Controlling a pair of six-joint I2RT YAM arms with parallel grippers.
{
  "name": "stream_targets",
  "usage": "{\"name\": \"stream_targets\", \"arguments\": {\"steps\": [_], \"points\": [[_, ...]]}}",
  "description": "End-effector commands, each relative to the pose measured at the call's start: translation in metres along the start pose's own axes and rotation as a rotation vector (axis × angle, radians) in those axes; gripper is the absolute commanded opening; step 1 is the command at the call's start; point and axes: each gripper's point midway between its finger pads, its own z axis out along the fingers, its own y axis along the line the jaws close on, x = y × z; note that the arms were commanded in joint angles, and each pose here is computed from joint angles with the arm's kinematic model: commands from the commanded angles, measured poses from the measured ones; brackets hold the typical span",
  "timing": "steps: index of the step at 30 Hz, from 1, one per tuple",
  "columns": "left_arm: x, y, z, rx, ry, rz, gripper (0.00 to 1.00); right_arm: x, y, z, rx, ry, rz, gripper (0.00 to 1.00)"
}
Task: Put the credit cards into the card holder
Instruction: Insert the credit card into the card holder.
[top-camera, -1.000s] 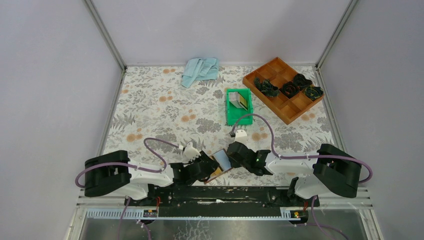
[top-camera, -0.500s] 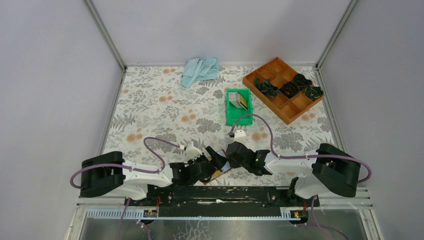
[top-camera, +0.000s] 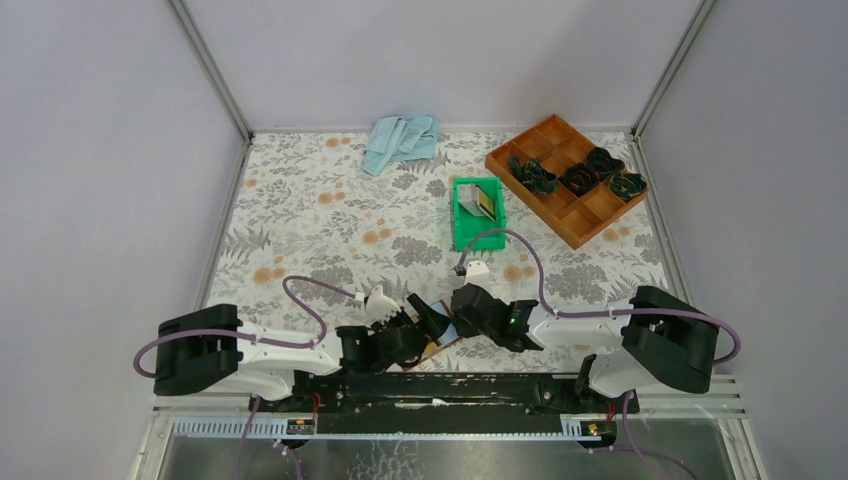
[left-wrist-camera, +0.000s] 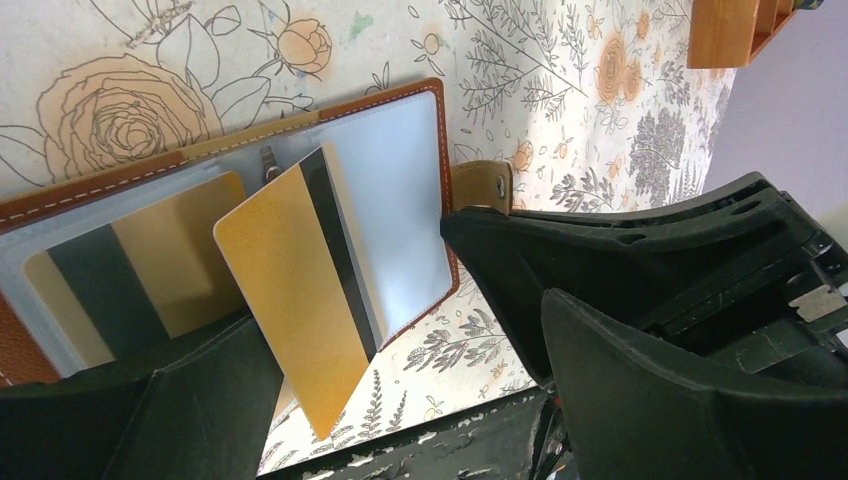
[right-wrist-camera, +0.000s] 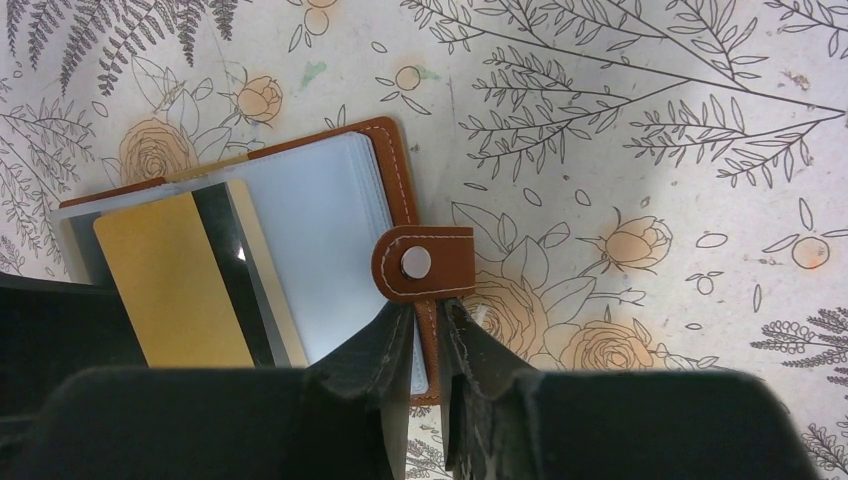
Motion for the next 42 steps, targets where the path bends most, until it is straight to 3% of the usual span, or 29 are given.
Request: {"name": "stream_targets", "arguments": {"steps": [1,8,11,13,14,25,34,42], "points": [[-0.013,0.087,-0.007,-0.28,-0.037,0.206,1.0,0.047,-0.043,-0.003,0.136,0.159,-0.092,0.19],[-0.015,0.084,-0.009,-0.267,-0.049,0.177,0.99,0.046,-0.041,-0.002,0.13,0.154,-0.093,0.19],[-0.02,0.08,-0.011,-0.244,-0.069,0.183,0.8,0.046,-0.042,-0.001,0.133,0.154,-0.095,0.19],[-0.023,0.079,-0.011,-0.247,-0.081,0.197,0.56,0.046,-0.041,-0.001,0.133,0.154,-0.096,0.19],[-0.024,0.08,-0.012,-0.257,-0.084,0.203,0.52,0.046,-0.041,-0.001,0.133,0.154,-0.096,0.19],[-0.021,0.07,-0.018,-0.324,-0.073,0.272,0.57,0.043,-0.037,0.0,0.123,0.153,-0.106,0.19],[-0.023,0.073,-0.025,-0.321,-0.076,0.234,0.35,0.044,-0.036,0.002,0.12,0.158,-0.11,0.19],[-0.022,0.07,-0.027,-0.31,-0.078,0.227,0.29,0.044,-0.035,0.002,0.116,0.157,-0.109,0.19]]}}
